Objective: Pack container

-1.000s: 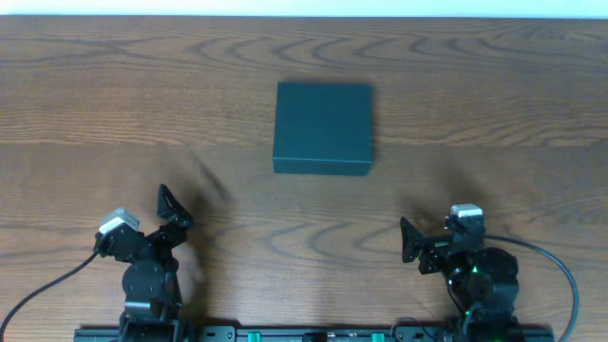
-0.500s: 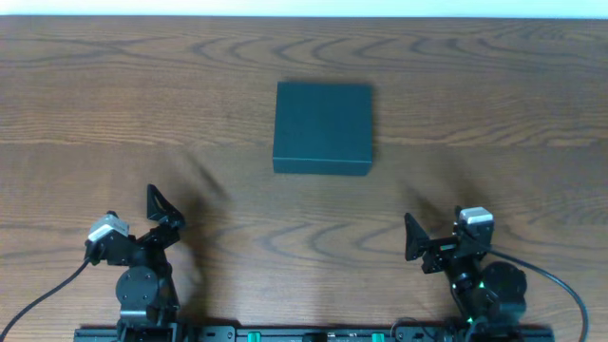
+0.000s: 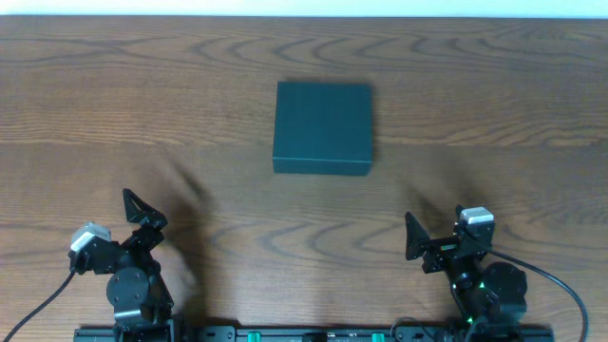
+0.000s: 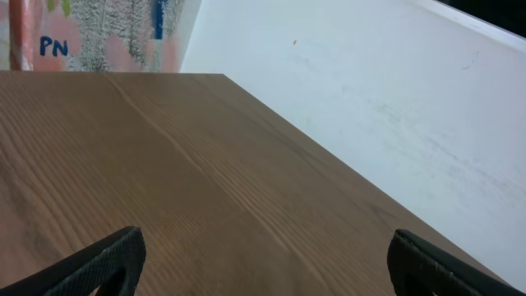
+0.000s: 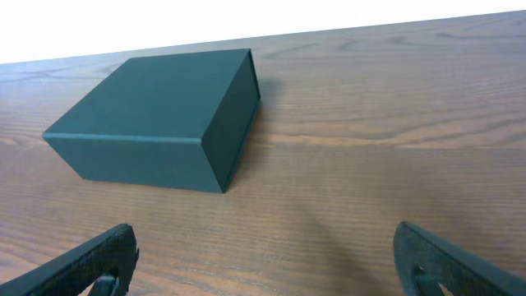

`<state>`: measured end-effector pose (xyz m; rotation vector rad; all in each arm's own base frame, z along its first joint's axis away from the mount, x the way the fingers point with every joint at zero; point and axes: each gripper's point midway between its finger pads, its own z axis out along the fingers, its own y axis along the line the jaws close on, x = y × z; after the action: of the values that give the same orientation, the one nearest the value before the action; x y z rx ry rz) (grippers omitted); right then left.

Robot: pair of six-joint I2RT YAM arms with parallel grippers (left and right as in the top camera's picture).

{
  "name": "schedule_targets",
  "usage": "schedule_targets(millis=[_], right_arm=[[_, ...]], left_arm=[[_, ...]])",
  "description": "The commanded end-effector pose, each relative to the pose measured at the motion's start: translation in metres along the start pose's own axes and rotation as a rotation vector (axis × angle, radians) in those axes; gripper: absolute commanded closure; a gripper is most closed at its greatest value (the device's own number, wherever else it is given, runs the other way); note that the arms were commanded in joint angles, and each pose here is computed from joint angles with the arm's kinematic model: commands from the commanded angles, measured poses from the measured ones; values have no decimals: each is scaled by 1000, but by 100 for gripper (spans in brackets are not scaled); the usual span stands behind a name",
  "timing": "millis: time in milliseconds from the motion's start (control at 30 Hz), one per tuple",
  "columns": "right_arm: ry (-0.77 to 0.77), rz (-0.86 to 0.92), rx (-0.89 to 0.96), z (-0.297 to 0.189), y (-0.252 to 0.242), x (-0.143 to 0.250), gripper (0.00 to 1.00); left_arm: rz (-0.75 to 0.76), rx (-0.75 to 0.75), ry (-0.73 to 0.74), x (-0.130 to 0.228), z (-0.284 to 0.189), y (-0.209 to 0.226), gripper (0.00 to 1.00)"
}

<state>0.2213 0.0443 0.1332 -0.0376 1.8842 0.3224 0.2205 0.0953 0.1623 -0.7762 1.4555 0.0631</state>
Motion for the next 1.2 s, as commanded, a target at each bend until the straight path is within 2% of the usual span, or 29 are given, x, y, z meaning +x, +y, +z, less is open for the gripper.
schedule_targets(millis=[0,433,667,767,900,1167], right_arm=[[0,5,8,1,-2,3,1],[0,5,8,1,-2,3,1],[0,5,8,1,-2,3,1],[0,5,8,1,-2,3,1],[0,5,8,1,-2,3,1],[1,5,8,1,-2,3,1]], left_arm=[[16,-31,27,14,1,9,5],[17,-17,35,16,1,6,5],[19,273,221,50,-10,-42,5],[99,341,242,56,-14,-51,5],[346,368,200,56,-14,-51,5],[346,405,208,58,-16,-56,5]])
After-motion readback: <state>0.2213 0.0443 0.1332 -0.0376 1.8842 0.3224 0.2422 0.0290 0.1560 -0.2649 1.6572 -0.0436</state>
